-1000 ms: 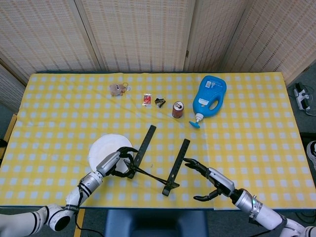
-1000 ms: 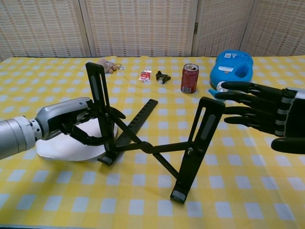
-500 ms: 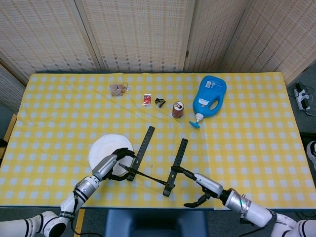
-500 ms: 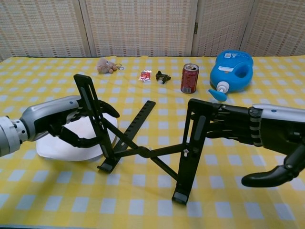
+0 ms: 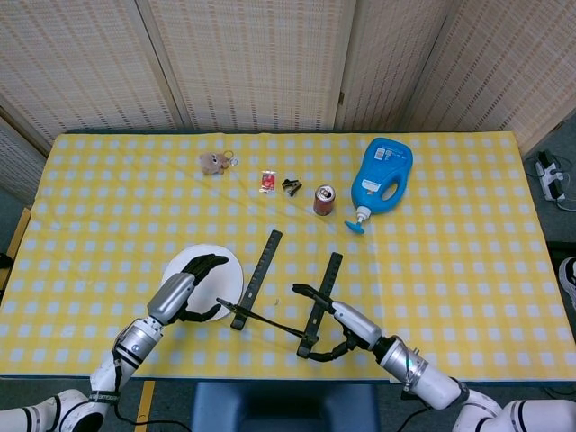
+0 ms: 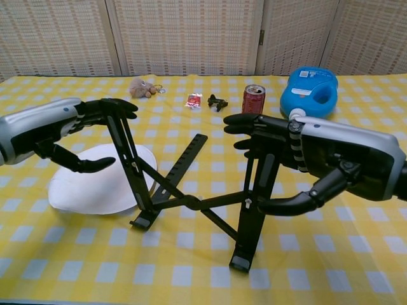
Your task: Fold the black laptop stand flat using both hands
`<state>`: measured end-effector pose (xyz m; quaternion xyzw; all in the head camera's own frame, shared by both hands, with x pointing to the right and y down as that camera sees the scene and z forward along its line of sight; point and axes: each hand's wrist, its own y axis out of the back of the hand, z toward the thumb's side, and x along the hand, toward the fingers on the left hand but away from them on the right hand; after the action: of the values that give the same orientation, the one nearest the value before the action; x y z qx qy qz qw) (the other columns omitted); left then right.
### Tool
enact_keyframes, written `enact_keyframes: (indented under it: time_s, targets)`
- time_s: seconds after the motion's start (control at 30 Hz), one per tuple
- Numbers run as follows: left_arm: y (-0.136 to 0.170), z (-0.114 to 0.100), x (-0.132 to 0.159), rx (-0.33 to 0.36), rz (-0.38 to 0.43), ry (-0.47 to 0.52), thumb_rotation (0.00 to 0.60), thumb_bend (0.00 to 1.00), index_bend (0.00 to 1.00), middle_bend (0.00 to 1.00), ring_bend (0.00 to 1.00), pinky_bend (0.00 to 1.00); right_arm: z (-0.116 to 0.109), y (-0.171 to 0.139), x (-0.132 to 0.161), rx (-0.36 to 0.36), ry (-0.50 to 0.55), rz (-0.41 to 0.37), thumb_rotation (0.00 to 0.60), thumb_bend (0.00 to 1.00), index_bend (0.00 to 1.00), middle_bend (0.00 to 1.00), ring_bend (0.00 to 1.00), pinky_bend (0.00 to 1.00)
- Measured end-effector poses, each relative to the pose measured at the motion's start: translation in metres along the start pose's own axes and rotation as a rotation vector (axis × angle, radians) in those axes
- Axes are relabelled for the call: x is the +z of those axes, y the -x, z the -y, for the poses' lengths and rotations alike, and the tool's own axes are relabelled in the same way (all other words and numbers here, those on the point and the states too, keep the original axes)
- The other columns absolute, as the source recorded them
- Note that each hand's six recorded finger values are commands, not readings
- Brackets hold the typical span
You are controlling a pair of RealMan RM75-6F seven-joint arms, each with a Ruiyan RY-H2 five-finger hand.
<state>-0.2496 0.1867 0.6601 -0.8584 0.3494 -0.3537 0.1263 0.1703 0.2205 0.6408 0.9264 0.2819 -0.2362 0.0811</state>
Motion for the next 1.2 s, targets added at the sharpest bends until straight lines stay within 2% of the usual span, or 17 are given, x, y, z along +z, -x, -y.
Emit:
enact_keyframes:
  time_s: [0.27, 0.47, 0.57, 0.9, 1.07, 1.2]
  targets:
    - [0.004, -0.004, -0.002, 0.001, 0.001, 0.002, 0.600, 0.40, 0.14, 0.13, 0.01, 0.00, -0.016, 0.010, -0.005, -0.113, 0.042, 0.037, 0.600, 0.24, 0.00, 0.00, 0.01, 0.00]
    - [0.004, -0.005, -0.002, 0.007, 0.001, 0.001, 0.600, 0.40, 0.14, 0.13, 0.01, 0.00, -0.017, 0.004, -0.008, -0.103, 0.017, 0.037, 0.600, 0.24, 0.00, 0.00, 0.01, 0.00]
    - [0.004, -0.006, 0.000, 0.007, 0.005, -0.002, 0.600, 0.40, 0.14, 0.13, 0.01, 0.00, -0.023, 0.001, -0.013, -0.131, 0.013, 0.056, 0.600, 0.24, 0.00, 0.00, 0.01, 0.00]
    - [0.006, -0.015, 0.007, 0.032, 0.027, -0.040, 0.600, 0.40, 0.14, 0.13, 0.01, 0.00, -0.072, -0.018, -0.039, -0.343, 0.084, 0.144, 0.600, 0.24, 0.00, 0.00, 0.00, 0.00]
    - [0.006, -0.024, 0.009, 0.047, 0.036, -0.081, 0.600, 0.40, 0.14, 0.13, 0.01, 0.00, -0.096, -0.038, -0.037, -0.456, 0.080, 0.105, 0.600, 0.24, 0.00, 0.00, 0.01, 0.00]
    - [-0.005, -0.026, 0.010, 0.032, 0.044, -0.160, 0.600, 0.40, 0.14, 0.13, 0.02, 0.00, -0.112, -0.055, -0.024, -0.526, -0.004, 0.037, 0.600, 0.24, 0.00, 0.00, 0.06, 0.00]
